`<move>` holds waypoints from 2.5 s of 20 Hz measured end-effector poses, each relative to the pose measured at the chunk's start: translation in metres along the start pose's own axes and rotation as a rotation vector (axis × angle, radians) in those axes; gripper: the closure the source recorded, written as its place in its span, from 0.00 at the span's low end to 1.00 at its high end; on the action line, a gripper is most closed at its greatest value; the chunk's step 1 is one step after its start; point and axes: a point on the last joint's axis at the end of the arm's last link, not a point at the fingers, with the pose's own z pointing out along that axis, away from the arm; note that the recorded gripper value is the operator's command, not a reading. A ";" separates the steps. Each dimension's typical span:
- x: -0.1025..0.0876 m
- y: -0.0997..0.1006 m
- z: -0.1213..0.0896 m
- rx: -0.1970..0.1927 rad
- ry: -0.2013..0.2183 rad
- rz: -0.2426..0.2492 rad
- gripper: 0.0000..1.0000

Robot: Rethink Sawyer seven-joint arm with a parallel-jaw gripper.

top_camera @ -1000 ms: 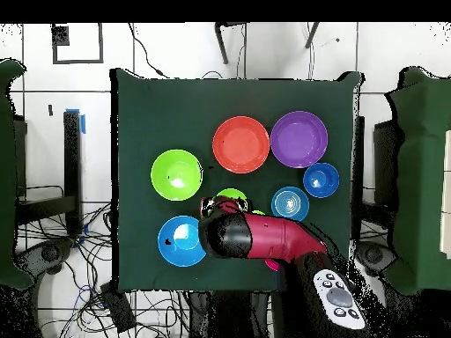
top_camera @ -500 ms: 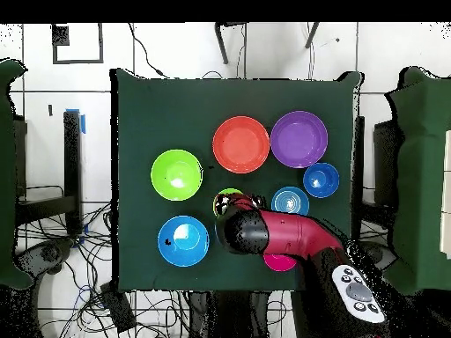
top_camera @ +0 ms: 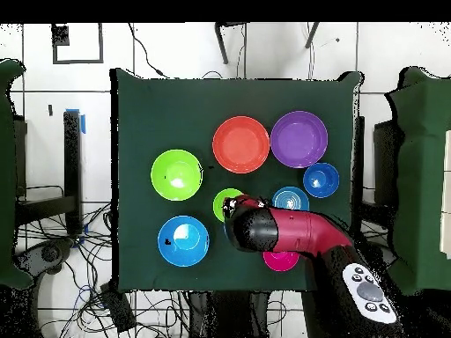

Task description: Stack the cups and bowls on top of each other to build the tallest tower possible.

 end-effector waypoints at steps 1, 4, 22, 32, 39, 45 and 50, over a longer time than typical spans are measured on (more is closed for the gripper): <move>0.000 0.001 0.000 -0.002 0.005 -0.003 0.00; 0.001 0.008 0.000 -0.011 0.020 -0.023 0.00; -0.034 -0.004 0.003 -0.002 -0.025 -0.046 0.00; -0.072 -0.040 0.014 -0.010 -0.053 0.011 0.00; -0.068 -0.059 0.029 0.000 -0.044 0.005 0.00; -0.047 -0.074 0.050 0.013 -0.013 -0.028 0.00; -0.029 -0.078 0.071 0.030 -0.009 -0.082 0.00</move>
